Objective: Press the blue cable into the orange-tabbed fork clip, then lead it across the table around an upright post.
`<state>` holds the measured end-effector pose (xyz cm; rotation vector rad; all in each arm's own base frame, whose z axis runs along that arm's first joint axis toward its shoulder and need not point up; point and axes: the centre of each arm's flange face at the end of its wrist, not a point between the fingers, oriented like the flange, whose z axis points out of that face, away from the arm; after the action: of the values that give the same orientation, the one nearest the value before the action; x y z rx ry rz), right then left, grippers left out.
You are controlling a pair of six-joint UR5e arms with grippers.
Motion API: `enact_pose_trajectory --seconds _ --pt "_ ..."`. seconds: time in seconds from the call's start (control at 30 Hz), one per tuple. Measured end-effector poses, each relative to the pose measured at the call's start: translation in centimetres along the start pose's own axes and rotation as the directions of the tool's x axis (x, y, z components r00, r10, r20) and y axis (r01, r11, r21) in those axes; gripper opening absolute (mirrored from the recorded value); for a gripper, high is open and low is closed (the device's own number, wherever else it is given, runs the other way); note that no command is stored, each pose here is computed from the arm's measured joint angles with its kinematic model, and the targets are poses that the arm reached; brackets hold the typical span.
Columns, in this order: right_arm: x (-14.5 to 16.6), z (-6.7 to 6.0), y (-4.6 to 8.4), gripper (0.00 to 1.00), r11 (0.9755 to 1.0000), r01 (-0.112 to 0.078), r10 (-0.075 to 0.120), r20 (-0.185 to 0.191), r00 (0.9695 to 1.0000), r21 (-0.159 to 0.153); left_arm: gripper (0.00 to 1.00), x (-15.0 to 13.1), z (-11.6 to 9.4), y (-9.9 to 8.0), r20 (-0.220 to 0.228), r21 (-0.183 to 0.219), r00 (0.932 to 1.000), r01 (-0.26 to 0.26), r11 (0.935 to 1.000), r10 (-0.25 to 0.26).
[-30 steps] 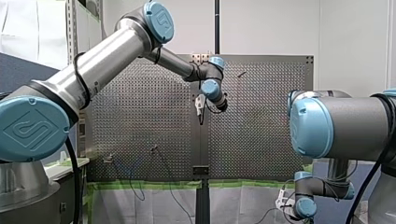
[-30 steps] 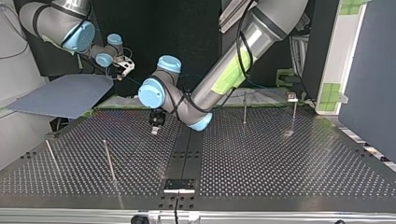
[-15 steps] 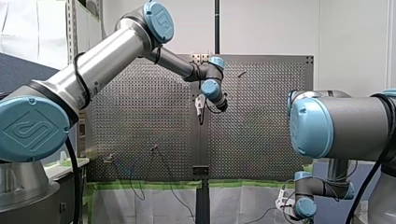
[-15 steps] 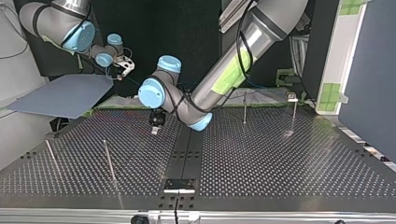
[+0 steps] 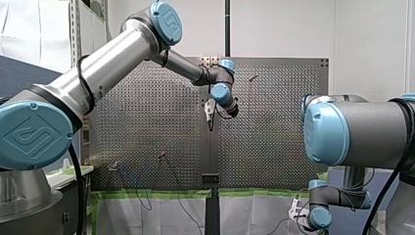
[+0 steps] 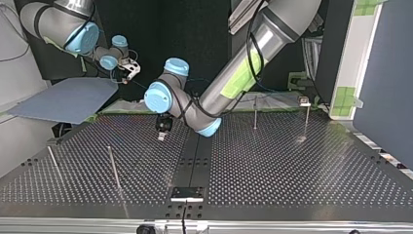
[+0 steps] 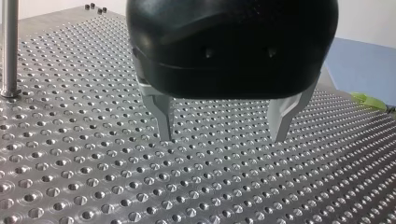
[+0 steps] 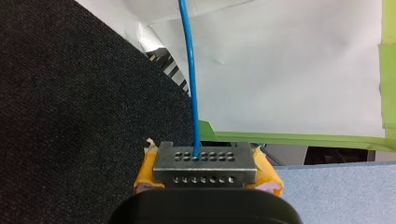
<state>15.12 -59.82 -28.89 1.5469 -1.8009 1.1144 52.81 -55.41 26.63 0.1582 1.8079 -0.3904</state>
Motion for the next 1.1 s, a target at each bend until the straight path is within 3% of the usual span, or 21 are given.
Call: enact_pose_trajectory --seconds 0.27,0.43,0.6,0.77,0.87,0.97,1.1 --pt "0.0 0.0 -0.1 0.00 1.0000 0.001 -0.001 0.001 1.0000 0.001 1.00 0.0 0.0 0.0 0.000 0.000 1.0000 0.000 1.0000 0.000" --pt "0.1 -1.0 -1.5 0.00 0.9989 0.031 -0.032 0.034 0.9989 0.034 1.00 -1.4 -1.1 -1.6 0.042 0.009 0.9991 -0.007 0.9999 0.007" --pt "0.6 -2.7 -2.9 0.00 0.9951 0.071 -0.076 0.081 0.9938 0.070 1.00 -4.6 -3.1 -2.9 0.103 0.008 0.9946 0.006 1.0000 -0.006" --pt "1.4 -4.6 -3.6 0.00 0.9910 0.109 -0.118 0.124 0.9852 0.078 1.00 -7.4 -4.5 -3.3 0.142 0.014 0.9896 0.019 0.9997 -0.020" --pt "2.1 -5.6 -4.0 0.00 0.9897 0.119 -0.129 0.140 0.9817 0.079 1.00 -9.0 -5.4 -3.4 0.163 0.020 0.9862 0.026 0.9995 -0.029" --pt "3.6 -6.0 -4.4 0.00 0.9887 0.126 -0.136 0.133 0.9818 0.082 1.00 -10.0 -6.0 -3.4 0.171 0.023 0.9848 0.029 0.9993 -0.032" --pt "5.9 -6.0 -5.0 0.00 0.9876 0.132 -0.141 0.103 0.9847 0.085 1.00 -10.4 -6.2 -3.5 0.173 0.024 0.9844 0.029 0.9993 -0.033"
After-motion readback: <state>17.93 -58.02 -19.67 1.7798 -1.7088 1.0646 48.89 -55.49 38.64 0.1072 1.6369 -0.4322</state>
